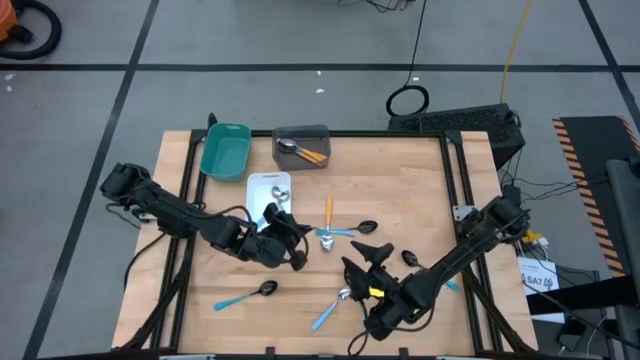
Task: Sort silverware by color (type)
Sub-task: Put the light blue spoon into the white bin
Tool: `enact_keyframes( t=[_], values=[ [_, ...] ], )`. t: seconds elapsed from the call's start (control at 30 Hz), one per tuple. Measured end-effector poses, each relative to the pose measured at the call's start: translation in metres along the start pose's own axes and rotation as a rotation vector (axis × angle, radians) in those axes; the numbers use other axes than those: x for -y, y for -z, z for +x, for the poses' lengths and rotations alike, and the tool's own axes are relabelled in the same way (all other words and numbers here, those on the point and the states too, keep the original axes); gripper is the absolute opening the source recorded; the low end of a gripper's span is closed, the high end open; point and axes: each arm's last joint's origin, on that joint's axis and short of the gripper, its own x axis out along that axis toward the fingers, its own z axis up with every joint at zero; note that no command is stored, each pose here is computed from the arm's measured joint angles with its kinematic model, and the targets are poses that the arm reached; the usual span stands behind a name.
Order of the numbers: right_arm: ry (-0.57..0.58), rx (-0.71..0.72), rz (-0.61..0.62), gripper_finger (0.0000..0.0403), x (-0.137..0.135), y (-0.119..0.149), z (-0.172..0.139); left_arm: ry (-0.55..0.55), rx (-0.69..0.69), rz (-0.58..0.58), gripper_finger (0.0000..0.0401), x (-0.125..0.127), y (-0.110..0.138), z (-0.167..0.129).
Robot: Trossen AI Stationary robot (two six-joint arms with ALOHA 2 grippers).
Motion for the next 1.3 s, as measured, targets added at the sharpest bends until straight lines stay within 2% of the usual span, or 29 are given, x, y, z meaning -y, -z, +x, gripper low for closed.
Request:
enact_keyframes(
  t=[0.13, 0.33, 0.4, 0.53, 0.73, 1.1, 1.3],
  values=[
    [0.071, 0.018, -0.024, 0.0279, -0.002, -0.002, 0.001, 0.000, 0.000, -0.004, 0.0005, 0.000, 0.000, 0.000],
    [0.076, -0.003, -0.070, 0.0278, -0.001, -0.004, 0.011, 0.000, 0.000, -0.005, 0.0005, 0.000, 0.000, 0.000],
    [0.065, -0.015, -0.111, 0.0275, -0.002, -0.003, 0.016, 0.001, 0.002, -0.042, 0.0005, 0.000, 0.000, 0.000],
    [0.080, -0.038, -0.208, 0.0258, -0.008, 0.000, 0.025, 0.001, 0.001, -0.056, 0.0005, 0.000, 0.000, 0.000],
    [0.110, -0.081, -0.255, 0.0227, -0.014, 0.005, 0.044, 0.002, 0.000, -0.052, 0.0005, 0.000, 0.000, 0.000],
    [0.163, -0.138, -0.248, 0.0187, -0.008, 0.010, 0.069, 0.007, -0.003, -0.054, 0.0005, 0.000, 0.000, 0.000],
    [0.162, -0.151, -0.229, 0.0150, -0.006, 0.011, 0.074, 0.006, -0.002, -0.056, 0.0005, 0.000, 0.000, 0.000]
  ],
)
